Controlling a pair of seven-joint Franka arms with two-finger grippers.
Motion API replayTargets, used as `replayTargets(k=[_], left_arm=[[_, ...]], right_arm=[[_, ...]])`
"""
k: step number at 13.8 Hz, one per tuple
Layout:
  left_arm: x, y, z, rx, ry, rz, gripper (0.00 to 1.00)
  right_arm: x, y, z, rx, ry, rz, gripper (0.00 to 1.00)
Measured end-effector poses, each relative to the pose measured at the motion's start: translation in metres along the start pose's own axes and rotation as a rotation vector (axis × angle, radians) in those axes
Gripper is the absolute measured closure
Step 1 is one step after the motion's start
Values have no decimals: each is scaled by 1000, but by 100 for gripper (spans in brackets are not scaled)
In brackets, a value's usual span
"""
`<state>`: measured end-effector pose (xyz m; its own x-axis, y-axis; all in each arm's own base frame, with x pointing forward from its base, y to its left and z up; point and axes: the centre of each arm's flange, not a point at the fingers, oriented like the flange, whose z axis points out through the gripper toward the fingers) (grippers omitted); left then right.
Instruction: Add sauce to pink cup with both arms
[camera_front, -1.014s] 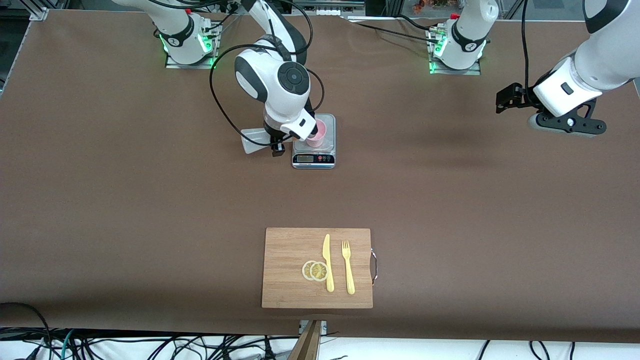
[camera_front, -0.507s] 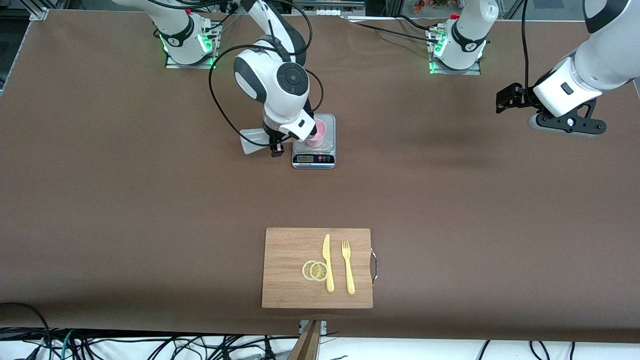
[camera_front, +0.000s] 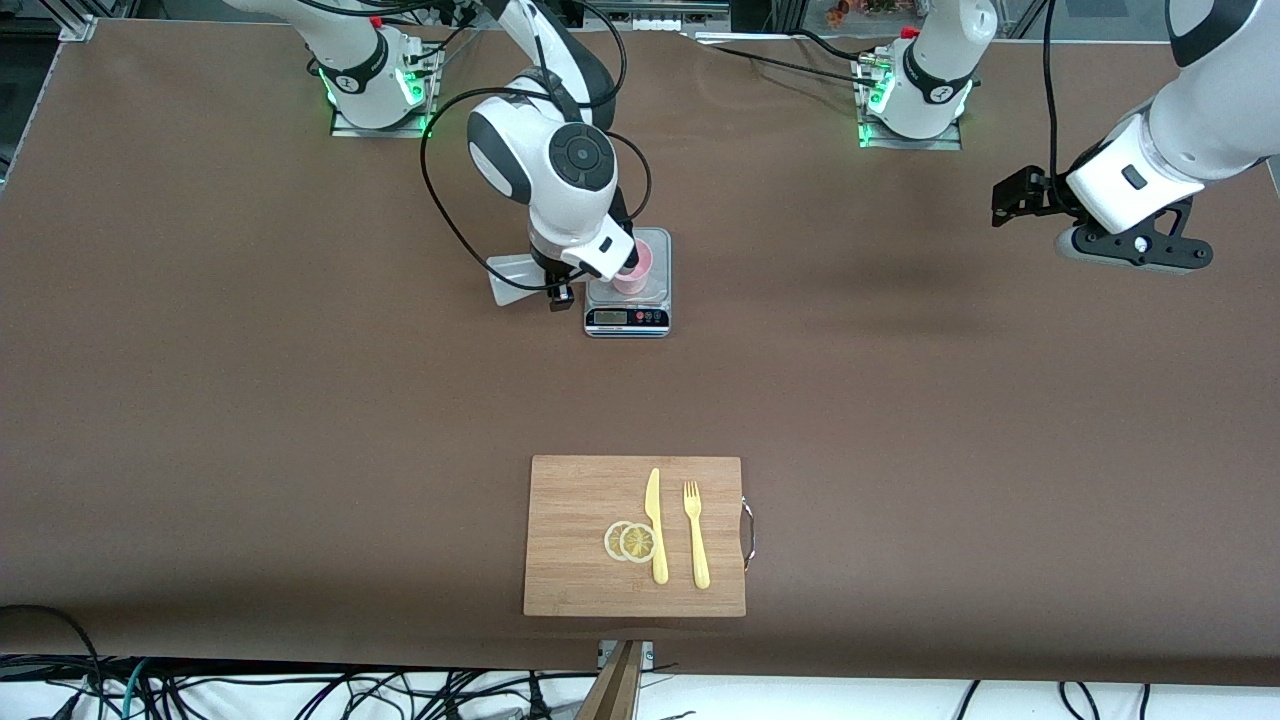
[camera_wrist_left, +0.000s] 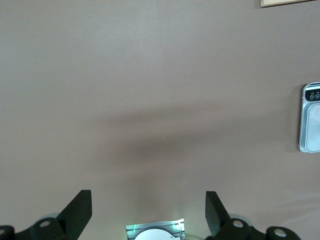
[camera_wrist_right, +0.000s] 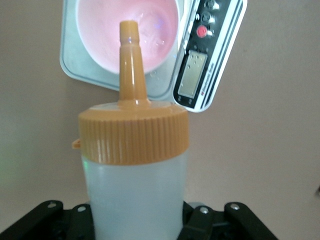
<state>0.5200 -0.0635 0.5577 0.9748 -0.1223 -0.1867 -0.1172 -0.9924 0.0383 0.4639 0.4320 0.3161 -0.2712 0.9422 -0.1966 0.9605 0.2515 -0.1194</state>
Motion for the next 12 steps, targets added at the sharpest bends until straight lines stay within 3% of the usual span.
replayTargets(k=[6, 12], left_arm=[[0, 0, 0, 0, 0, 0, 0], [0, 0, 0, 0, 0, 0, 0]], right_arm=[[-11, 9, -5, 24, 93, 19, 75], [-76, 37, -4, 50, 213, 32, 75]])
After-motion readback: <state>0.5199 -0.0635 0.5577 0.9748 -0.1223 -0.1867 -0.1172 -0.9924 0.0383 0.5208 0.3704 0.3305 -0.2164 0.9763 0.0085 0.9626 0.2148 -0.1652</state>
